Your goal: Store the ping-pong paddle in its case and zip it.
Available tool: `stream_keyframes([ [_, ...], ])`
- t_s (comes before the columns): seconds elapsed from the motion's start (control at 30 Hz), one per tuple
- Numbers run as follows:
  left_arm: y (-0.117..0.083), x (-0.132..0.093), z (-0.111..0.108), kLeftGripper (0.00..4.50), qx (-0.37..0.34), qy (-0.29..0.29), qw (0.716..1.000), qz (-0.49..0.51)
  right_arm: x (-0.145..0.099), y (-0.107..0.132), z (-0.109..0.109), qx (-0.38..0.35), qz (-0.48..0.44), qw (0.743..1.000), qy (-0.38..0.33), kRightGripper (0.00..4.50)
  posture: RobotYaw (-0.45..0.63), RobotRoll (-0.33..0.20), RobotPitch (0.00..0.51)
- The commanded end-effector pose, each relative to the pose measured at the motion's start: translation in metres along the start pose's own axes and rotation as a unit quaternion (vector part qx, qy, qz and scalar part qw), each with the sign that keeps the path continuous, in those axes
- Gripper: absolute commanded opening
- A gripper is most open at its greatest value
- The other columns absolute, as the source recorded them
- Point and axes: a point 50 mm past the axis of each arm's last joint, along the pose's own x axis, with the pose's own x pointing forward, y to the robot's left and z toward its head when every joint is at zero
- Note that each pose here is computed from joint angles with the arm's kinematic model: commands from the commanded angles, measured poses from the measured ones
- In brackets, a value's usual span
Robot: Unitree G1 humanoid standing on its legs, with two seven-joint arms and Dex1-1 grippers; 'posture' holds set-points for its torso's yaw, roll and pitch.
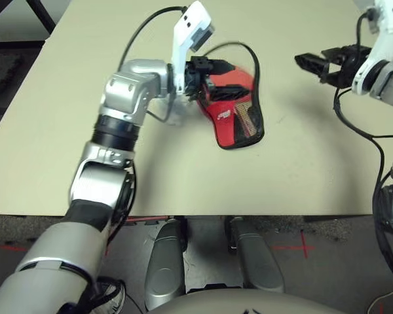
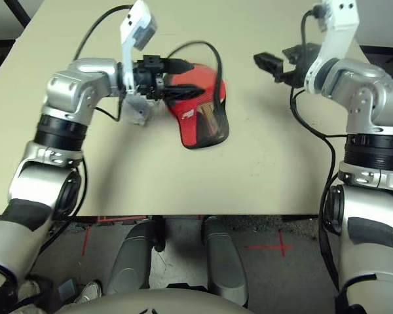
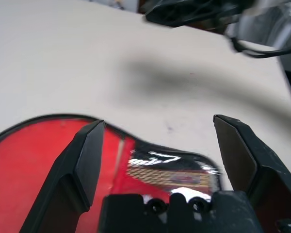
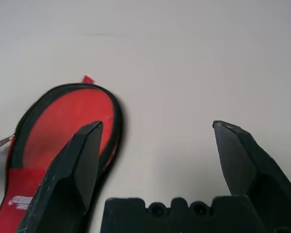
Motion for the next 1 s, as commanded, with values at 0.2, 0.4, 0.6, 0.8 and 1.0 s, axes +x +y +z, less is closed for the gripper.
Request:
stream_keyframes([
  [0.2, -0.007, -0.03, 0.017, 4.5, 0.004, -0.035, 0.999, 0.014, -0.013, 0.01, -0.042, 0.161, 0.049, 0.97, 0.174, 4.49, -0.02, 0.0, 0.25],
  [0.4, -0.016, -0.05, 0.005, 4.5, -0.011, -0.015, 0.999, 0.034, -0.009, 0.019, -0.075, 0.197, 0.098, 0.947, 0.233, 4.49, 0.01, 0.0, 0.25],
  [0.6, -0.024, -0.061, -0.002, 4.5, -0.029, -0.009, 0.998, 0.053, -0.001, 0.031, -0.099, 0.213, 0.108, 0.93, 0.278, 4.49, 0.03, 0.0, 0.255],
  [0.8, -0.025, -0.06, -0.001, 4.5, -0.035, -0.015, 0.997, 0.061, 0.009, 0.049, -0.11, 0.218, 0.14, 0.915, 0.308, 4.49, 0.05, 0.0, 0.256],
  [1.0, -0.026, -0.056, 0.002, 4.5, -0.037, -0.025, 0.997, 0.064, 0.022, 0.068, -0.112, 0.239, 0.174, 0.9, 0.32, 4.49, 0.05, 0.0, 0.251],
])
